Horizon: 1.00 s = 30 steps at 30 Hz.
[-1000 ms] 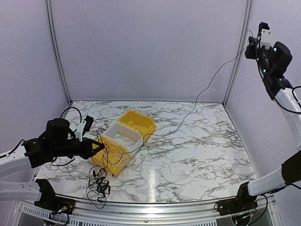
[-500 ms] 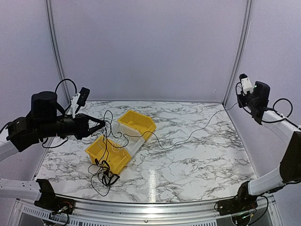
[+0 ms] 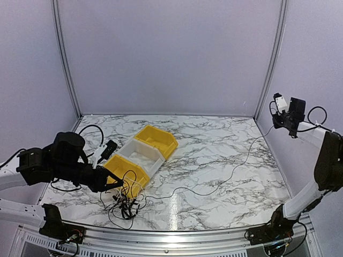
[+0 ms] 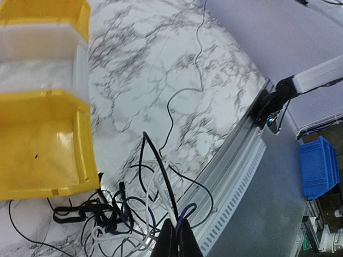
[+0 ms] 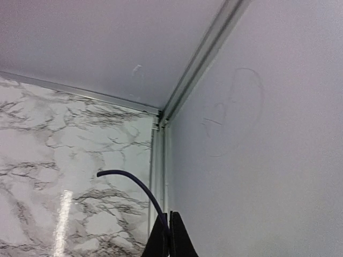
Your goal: Untangle the cables
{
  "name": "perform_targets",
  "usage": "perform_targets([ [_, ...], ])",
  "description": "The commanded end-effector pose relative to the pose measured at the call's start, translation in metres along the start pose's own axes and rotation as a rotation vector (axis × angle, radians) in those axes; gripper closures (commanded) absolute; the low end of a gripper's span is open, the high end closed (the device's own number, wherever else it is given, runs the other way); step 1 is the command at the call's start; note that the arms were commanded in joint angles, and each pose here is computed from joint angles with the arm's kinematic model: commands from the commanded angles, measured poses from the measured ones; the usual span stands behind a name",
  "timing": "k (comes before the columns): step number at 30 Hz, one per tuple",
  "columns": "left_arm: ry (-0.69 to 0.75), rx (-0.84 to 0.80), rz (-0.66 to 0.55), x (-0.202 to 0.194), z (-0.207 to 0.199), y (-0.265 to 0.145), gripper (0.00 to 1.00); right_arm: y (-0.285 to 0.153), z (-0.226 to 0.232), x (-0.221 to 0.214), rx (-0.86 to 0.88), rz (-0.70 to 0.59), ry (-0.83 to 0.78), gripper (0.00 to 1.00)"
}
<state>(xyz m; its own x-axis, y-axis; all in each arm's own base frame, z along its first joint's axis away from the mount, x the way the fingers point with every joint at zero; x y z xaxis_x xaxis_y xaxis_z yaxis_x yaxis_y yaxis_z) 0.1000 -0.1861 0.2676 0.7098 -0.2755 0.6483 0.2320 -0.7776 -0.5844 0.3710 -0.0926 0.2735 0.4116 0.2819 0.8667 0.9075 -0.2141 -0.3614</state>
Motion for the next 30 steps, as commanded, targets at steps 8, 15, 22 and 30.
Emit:
perform_targets([
  [8,-0.201,0.305,0.263,-0.064,0.054,0.047,1.00,-0.063,0.149,-0.007,0.816,0.016,-0.221,0.93],
  [15,-0.128,0.224,0.238,-0.062,0.044,0.036,0.98,-0.094,0.183,0.015,0.953,-0.072,-0.435,0.47],
  [22,-0.101,0.102,0.203,-0.051,0.023,0.010,0.49,-0.158,0.256,0.030,1.260,-0.204,-0.624,0.37],
  [30,0.027,0.088,0.113,-0.006,-0.002,-0.003,0.36,-0.199,0.351,-0.017,1.587,-0.152,-0.760,0.35],
])
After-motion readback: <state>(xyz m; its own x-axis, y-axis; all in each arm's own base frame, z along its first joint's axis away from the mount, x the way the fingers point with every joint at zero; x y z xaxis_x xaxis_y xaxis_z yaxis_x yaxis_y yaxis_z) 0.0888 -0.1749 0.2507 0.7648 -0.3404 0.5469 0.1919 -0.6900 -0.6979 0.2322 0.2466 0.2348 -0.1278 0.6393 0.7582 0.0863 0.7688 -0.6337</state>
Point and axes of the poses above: each gripper's point midway between its finger pads, its own y axis out along the fingers, its own z axis along the line the jaws close on, x = y × z, the point moved 10 cm from there along -y, back along the fingers, and after that the axes turned 3 degrees about y, right-handed, at the moved point
